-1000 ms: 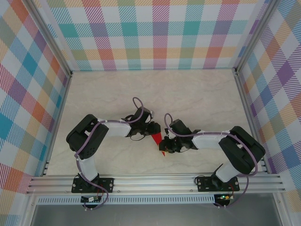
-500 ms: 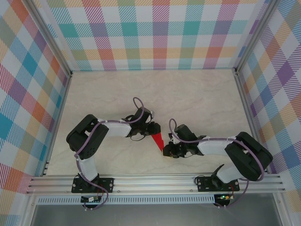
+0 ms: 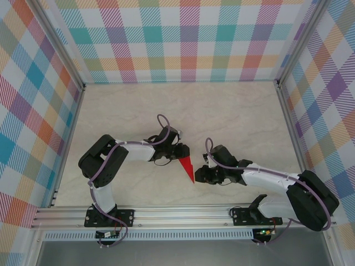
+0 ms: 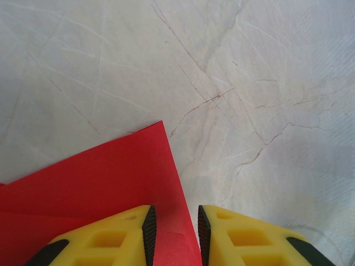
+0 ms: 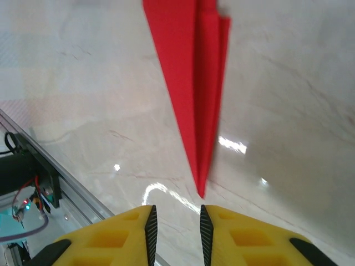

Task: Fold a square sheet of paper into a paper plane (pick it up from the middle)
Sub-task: Fold the wing for the fifth time at the center of the table.

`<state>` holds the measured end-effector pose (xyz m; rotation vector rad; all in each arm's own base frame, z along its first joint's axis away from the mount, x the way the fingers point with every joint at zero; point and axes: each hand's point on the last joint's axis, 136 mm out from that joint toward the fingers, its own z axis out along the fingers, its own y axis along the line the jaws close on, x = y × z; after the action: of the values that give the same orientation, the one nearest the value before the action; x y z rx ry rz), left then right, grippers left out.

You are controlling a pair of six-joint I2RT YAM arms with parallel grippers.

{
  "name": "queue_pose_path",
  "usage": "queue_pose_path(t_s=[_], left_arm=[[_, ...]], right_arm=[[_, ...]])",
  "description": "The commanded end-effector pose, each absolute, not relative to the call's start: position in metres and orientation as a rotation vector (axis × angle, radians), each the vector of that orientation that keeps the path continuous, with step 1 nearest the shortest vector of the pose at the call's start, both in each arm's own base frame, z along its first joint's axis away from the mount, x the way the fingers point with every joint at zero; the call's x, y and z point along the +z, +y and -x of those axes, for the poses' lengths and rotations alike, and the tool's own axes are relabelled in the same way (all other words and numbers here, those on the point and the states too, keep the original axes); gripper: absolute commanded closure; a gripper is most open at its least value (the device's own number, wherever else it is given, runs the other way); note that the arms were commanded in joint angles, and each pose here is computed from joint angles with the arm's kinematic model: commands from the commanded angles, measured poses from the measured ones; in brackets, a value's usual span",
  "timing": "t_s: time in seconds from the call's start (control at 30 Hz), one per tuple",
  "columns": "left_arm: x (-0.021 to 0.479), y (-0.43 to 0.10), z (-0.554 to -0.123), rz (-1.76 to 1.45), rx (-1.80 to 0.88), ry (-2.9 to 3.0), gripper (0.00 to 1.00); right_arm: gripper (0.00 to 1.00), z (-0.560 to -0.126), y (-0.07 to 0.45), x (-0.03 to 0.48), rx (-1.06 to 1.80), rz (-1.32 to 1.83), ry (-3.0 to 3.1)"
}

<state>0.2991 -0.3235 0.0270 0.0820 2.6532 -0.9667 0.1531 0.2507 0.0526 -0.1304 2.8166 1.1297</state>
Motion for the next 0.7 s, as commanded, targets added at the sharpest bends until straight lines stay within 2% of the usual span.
queue_pose_path(t_s=[0.0,0.17,0.33,0.67], left_arm=[[0.003,-0.312,-0.293,-0.085,-0.860,2.729,0.71],[0.003,-0.313,-0.293,-0.088,-0.862,2.729,0.71],[0.004,-0.314,-0.293,-0.080,-0.869,2.729,0.71],[0.025,-0.317,-0.299,-0.116,-0.887,2.675,0.68]], right_arm=[[0.74,-0.179,0.271,0.072,1.155,0.123,2.736],[0.81,-0.198,0.289,0.064,1.174,0.088,2.738],[0.83,-0.205,0.303,0.053,1.227,0.070,2.758],[0.85,-0.175,0.262,-0.020,0.970,-0.047,2.982]])
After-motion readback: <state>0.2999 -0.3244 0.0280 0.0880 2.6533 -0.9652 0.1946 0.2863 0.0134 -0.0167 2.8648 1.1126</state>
